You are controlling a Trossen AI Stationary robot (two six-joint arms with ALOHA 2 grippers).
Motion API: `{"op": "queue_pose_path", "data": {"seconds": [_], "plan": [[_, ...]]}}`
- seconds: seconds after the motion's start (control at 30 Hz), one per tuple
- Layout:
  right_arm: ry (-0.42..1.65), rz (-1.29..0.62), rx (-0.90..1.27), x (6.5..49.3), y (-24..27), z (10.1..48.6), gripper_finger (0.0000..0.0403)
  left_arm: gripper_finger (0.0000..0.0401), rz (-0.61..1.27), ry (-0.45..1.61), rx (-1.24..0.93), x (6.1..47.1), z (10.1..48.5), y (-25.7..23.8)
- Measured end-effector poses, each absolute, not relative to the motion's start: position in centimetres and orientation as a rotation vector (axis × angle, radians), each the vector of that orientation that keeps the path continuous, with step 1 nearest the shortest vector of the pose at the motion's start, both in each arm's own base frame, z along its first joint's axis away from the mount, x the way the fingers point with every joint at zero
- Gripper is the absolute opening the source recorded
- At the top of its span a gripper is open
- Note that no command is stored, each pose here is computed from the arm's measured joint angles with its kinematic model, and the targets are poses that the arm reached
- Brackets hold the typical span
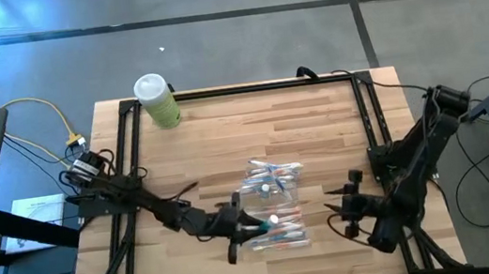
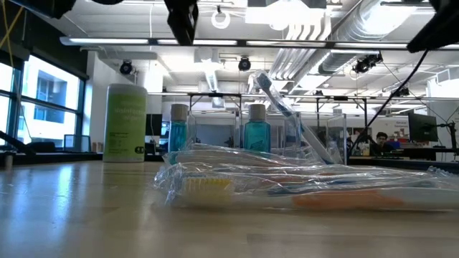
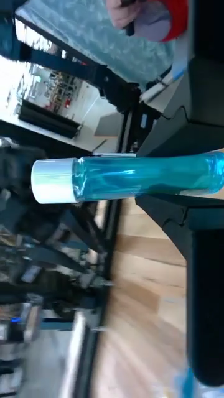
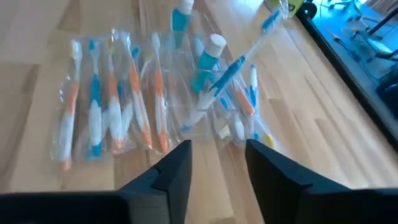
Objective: Pick & Place toothbrushing station
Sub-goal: Put the mouthwash into the transparent organizer
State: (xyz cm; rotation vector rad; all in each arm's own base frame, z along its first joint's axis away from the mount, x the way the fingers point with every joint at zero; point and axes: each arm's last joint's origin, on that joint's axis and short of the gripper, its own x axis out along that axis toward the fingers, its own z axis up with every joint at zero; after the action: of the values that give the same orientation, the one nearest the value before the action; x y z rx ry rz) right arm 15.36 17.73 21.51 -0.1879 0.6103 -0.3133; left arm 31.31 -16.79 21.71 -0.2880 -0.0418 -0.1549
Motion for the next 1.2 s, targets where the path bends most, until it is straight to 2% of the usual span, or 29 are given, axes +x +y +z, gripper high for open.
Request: {"op": "queue_pose_path", "data": {"seconds": [0.2, 0.37, 0.53, 0.73, 0.9, 1.03, 1.2], "plan": [[0.355, -0.257, -0.095, 17.4, 18.2, 22.0, 0.0076, 0.0076, -0.114, -0.091, -0.223, 31.2, 22.1, -16.8], [0.184, -0.086, -0.067, 20.0, 18.7, 23.7, 0.0041, 0.0076, -0.072, -0.136, -0.226, 31.5, 22.5, -16.2], [0.059, -0.002, -0.069, 21.9, 17.9, 25.2, 0.0028, 0.0076, -0.073, -0.14, -0.201, 31.5, 22.5, -16.1], [0.029, -0.02, -0.19, 22.8, 16.8, 25.5, 0.0027, 0.0076, -0.075, -0.14, -0.2, 31.5, 22.5, -16.1], [0.029, -0.042, -0.182, 23.2, 16.3, 25.6, 0.0057, 0.0076, -0.074, -0.139, -0.199, 31.5, 22.5, -16.1], [0.025, -0.001, -0.178, 23.4, 16.2, 25.6, 0.0109, 0.0076, -0.059, -0.139, -0.202, 31.5, 22.4, -16.1], [-0.009, 0.015, -0.075, 24.1, 15.4, 26.0, 0.0173, 0.0076, -0.012, -0.141, -0.205, 31.7, 22.4, -15.8]]}}
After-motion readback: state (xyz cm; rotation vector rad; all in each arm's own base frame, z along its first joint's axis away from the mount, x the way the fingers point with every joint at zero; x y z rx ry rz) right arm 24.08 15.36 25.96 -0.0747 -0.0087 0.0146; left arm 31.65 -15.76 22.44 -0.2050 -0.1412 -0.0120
